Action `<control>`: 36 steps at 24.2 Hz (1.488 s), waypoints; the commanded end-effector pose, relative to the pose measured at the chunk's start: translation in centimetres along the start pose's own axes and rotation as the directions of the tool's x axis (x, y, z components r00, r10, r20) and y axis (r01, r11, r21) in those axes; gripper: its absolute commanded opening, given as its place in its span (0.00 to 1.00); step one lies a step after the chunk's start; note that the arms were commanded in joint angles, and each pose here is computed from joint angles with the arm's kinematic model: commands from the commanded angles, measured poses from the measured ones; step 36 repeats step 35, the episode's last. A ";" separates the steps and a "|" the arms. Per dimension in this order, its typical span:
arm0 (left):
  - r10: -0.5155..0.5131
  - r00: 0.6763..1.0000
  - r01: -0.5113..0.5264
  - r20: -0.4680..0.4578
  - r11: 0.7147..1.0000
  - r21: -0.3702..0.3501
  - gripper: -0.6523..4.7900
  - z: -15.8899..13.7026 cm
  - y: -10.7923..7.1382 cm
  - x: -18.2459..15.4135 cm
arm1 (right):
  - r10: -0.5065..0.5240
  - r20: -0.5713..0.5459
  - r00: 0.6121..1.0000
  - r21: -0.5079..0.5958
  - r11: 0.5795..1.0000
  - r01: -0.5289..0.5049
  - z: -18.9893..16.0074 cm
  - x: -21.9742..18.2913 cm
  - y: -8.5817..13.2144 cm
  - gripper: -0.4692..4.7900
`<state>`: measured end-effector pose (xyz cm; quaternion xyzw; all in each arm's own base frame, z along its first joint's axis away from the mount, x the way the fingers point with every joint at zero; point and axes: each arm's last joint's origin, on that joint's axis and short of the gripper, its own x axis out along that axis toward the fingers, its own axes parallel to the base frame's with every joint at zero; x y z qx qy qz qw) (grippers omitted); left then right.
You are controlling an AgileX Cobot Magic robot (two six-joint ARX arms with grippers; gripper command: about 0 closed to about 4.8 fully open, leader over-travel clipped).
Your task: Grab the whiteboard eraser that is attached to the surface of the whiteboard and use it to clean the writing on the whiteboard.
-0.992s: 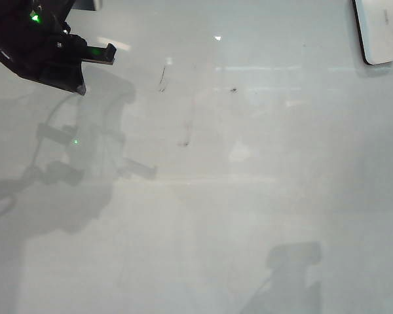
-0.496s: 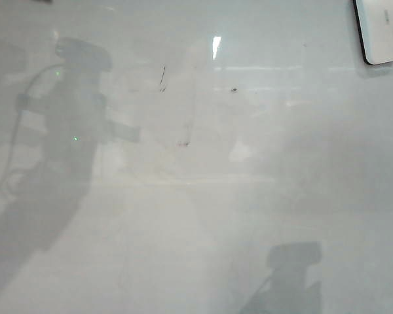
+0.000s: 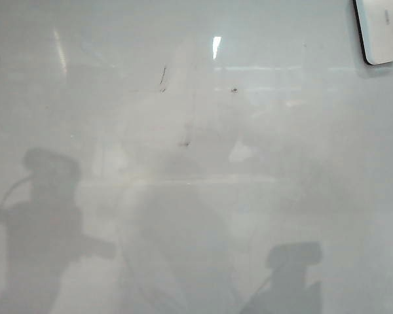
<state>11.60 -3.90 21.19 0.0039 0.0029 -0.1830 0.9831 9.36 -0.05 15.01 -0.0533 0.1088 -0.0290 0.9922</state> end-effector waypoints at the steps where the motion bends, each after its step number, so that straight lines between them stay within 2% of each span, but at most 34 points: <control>1: 0.036 0.998 -0.035 0.045 0.999 -0.024 0.12 -1.4 0.4 -0.9 | -0.004 0.007 1.000 -0.002 1.000 0.004 0.1 0.0 0.0 0.09; 4: 0.083 0.995 -0.079 0.047 0.994 -0.069 0.12 -3.2 0.8 -1.9 | -0.004 0.008 1.000 -0.002 1.000 0.004 0.1 0.0 0.0 0.09; 7: 0.113 0.993 -0.111 0.027 0.991 -0.071 0.12 -4.1 1.1 -2.3 | -0.004 0.007 1.000 -0.002 1.000 0.004 0.1 0.0 0.0 0.09; 10: 0.146 0.987 -0.152 -0.067 0.985 -0.080 0.12 -5.1 1.3 -2.6 | -0.004 0.008 1.000 -0.002 1.000 0.004 0.1 0.0 0.0 0.09; 18: 0.237 0.956 -0.258 -0.173 0.960 -0.108 0.12 -6.4 2.2 -3.0 | -0.004 0.007 1.000 -0.002 1.000 0.004 0.1 0.0 0.0 0.09; 22: 0.272 0.947 -0.293 -0.171 0.950 -0.108 0.12 -6.3 2.5 -3.1 | -0.004 0.008 1.000 -0.002 1.000 0.004 0.1 0.0 0.0 0.09; 36: 0.272 0.947 -0.292 -0.171 0.951 -0.104 0.12 -6.3 2.5 -3.1 | -0.004 0.008 1.000 -0.002 1.000 0.004 0.1 0.0 0.0 0.09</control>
